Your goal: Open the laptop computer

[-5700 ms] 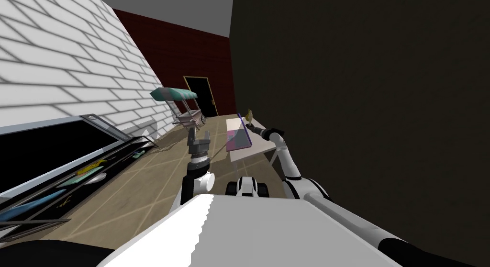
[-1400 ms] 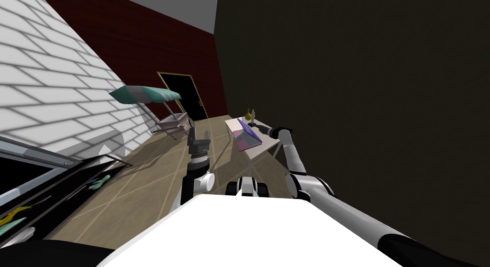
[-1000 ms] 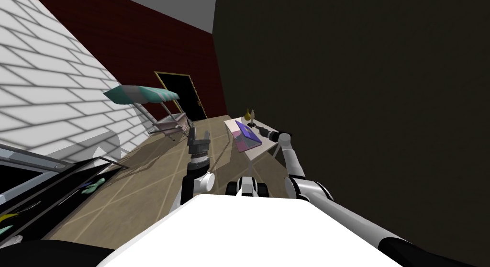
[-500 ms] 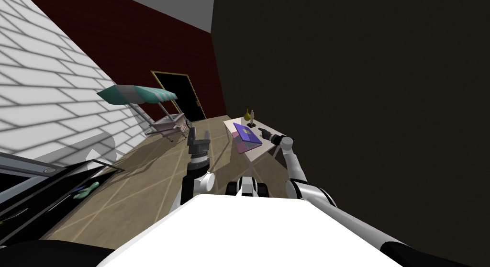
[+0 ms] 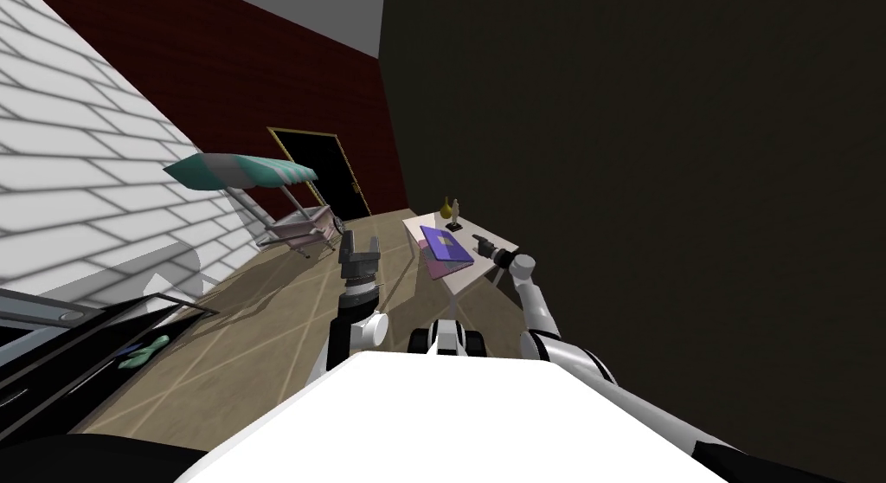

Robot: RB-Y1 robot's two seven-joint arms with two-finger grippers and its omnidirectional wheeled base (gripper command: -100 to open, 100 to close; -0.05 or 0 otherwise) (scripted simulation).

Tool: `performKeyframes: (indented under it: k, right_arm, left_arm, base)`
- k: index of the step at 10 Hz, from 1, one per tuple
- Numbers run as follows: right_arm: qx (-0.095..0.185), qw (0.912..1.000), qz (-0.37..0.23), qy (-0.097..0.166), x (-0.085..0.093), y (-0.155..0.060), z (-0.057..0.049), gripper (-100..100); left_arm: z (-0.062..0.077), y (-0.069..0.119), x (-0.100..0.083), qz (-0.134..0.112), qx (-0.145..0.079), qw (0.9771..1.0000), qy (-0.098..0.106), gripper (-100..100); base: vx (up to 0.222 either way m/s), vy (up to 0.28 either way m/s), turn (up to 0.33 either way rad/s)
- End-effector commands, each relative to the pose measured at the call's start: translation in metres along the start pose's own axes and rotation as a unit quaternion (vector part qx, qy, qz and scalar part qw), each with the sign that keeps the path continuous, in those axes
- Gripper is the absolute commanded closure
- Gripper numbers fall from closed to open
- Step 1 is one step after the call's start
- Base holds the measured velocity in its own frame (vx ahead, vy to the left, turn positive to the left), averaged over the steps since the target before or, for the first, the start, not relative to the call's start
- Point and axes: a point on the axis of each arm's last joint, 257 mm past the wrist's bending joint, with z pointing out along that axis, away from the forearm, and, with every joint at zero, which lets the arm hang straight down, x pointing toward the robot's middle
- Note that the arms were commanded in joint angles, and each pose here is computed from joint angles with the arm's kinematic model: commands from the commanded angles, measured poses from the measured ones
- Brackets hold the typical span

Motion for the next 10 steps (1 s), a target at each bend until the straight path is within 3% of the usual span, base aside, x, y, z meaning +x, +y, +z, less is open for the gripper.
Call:
performKeyframes:
  k: [1,6,8,10]
  right_arm:
    - [0.005,0.9986,0.050,0.017,0.008,0.017,-0.014,-100]
    - [0.022,0.9867,0.153,0.049,0.011,0.050,-0.032,-100]
    - [0.033,0.9782,0.197,0.056,0.001,0.060,-0.033,-100]
    - [0.046,0.9680,0.240,0.057,-0.016,0.066,-0.027,-100]
  left_arm:
    - [0.000,0.000,0.000,0.000,0.000,1.0000,0.000,0]
    - [0.000,0.000,0.000,0.000,0.000,1.0000,0.000,0]
    - [0.000,0.000,0.000,0.000,0.000,1.0000,0.000,0]
    - [0.000,0.000,0.000,0.000,0.000,1.0000,0.000,0]
  base:
    - [0.029,0.015,-0.033]
    - [0.030,0.014,-0.028]
    - [0.021,0.015,-0.027]
    - [0.020,0.009,-0.014]
